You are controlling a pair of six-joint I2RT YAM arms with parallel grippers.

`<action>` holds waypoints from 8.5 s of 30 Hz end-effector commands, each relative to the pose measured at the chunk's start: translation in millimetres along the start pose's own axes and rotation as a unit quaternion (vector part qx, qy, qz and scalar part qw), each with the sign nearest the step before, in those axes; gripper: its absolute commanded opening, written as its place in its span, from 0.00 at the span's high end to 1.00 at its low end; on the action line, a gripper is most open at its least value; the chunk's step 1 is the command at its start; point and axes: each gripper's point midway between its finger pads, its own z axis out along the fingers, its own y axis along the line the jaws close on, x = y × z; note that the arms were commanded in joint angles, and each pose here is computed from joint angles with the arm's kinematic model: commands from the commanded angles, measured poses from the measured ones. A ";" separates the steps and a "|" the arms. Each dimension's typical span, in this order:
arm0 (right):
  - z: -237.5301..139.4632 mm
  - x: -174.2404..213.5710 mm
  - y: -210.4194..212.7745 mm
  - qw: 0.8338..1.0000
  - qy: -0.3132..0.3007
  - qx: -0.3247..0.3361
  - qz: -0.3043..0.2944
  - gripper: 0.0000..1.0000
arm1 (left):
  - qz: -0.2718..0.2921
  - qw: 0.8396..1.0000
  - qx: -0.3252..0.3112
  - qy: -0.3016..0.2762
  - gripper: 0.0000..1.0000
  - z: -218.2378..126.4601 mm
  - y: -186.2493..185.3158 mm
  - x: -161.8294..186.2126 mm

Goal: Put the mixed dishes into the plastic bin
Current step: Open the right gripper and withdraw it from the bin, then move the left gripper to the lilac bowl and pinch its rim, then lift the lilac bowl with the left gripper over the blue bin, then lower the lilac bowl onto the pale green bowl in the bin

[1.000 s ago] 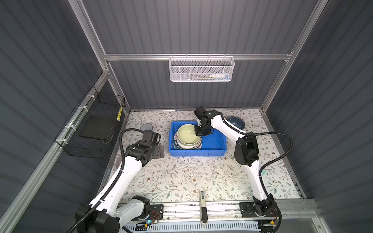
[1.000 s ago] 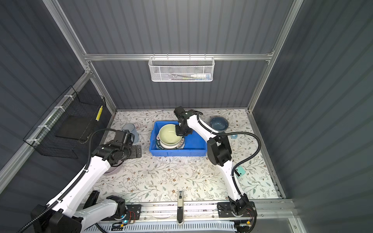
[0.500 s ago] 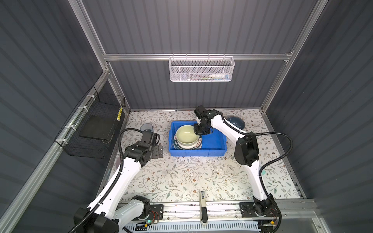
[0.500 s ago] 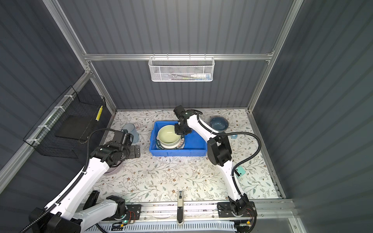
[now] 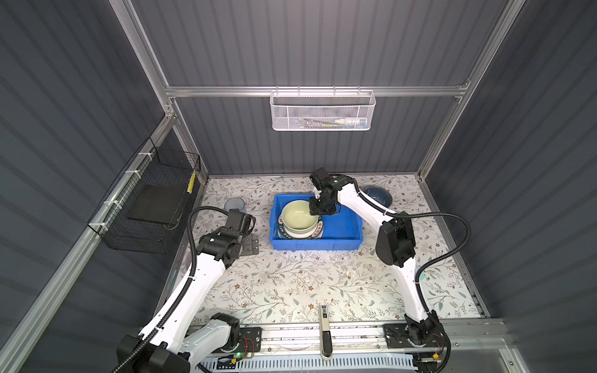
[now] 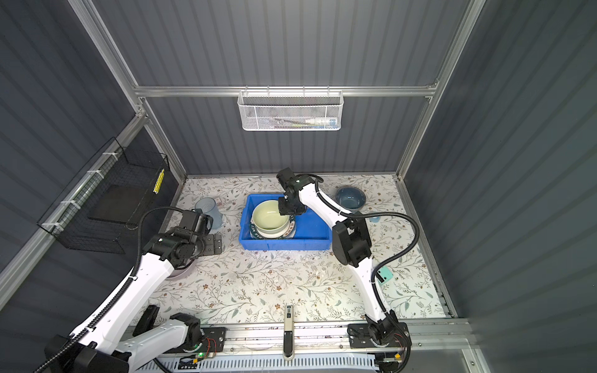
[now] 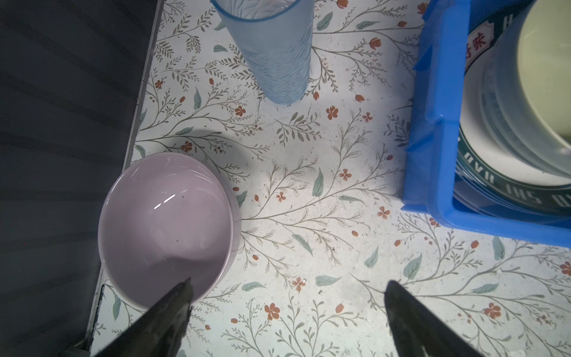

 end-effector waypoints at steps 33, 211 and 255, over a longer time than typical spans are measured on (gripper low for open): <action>-226.6 98.8 -31.0 0.957 -0.245 -0.107 -0.113 0.07 | -0.135 0.982 -0.055 0.121 0.34 70.2 53.8 8.7; -217.2 164.5 -96.1 0.964 -0.257 -0.031 -0.053 0.01 | 0.247 0.949 0.143 0.134 1.00 49.6 -293.9 -76.3; -210.6 167.7 -96.8 0.966 -0.250 -0.035 -0.048 0.01 | 0.209 0.954 0.185 0.106 0.74 25.0 -302.1 -91.8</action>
